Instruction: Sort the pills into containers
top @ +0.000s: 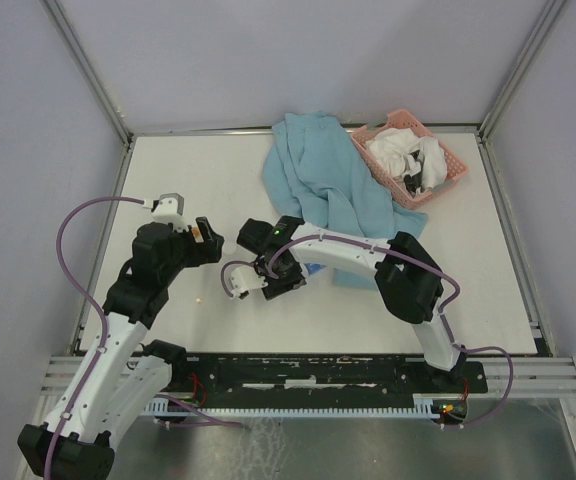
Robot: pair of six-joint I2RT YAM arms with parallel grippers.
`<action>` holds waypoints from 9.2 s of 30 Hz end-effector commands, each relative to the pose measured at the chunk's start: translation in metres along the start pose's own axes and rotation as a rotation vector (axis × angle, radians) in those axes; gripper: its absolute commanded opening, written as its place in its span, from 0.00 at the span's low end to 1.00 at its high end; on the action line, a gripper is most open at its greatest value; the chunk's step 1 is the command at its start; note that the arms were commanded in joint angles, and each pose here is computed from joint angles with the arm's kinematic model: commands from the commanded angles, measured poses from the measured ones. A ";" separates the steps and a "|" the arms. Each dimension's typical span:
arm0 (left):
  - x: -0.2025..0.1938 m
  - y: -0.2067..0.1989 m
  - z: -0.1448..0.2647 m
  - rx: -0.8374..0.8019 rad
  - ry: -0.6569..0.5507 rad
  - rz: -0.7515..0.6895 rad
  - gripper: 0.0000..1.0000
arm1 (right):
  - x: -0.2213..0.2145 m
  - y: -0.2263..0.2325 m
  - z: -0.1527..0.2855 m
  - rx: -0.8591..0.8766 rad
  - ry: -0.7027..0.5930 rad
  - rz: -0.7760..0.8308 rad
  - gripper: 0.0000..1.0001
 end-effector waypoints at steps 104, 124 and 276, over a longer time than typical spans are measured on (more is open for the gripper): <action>0.007 0.002 0.002 -0.009 -0.035 -0.035 0.90 | 0.008 -0.013 0.008 -0.027 0.117 -0.004 0.11; 0.007 0.002 0.002 -0.010 -0.034 -0.034 0.90 | 0.011 -0.011 0.008 -0.042 0.134 0.011 0.11; -0.023 -0.060 -0.122 -0.190 0.285 0.034 0.32 | -0.086 0.027 0.190 -0.006 -1.572 -0.482 0.13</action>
Point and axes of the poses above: each gripper's point midway between its finger pads, its own z axis back along the fingers, its own y axis along the line the jaws close on, x = y × z, the point moved 8 cm from there along z, back along the fingers, and after that the axes turned 8 degrees about -z, right-handed, at the moved point
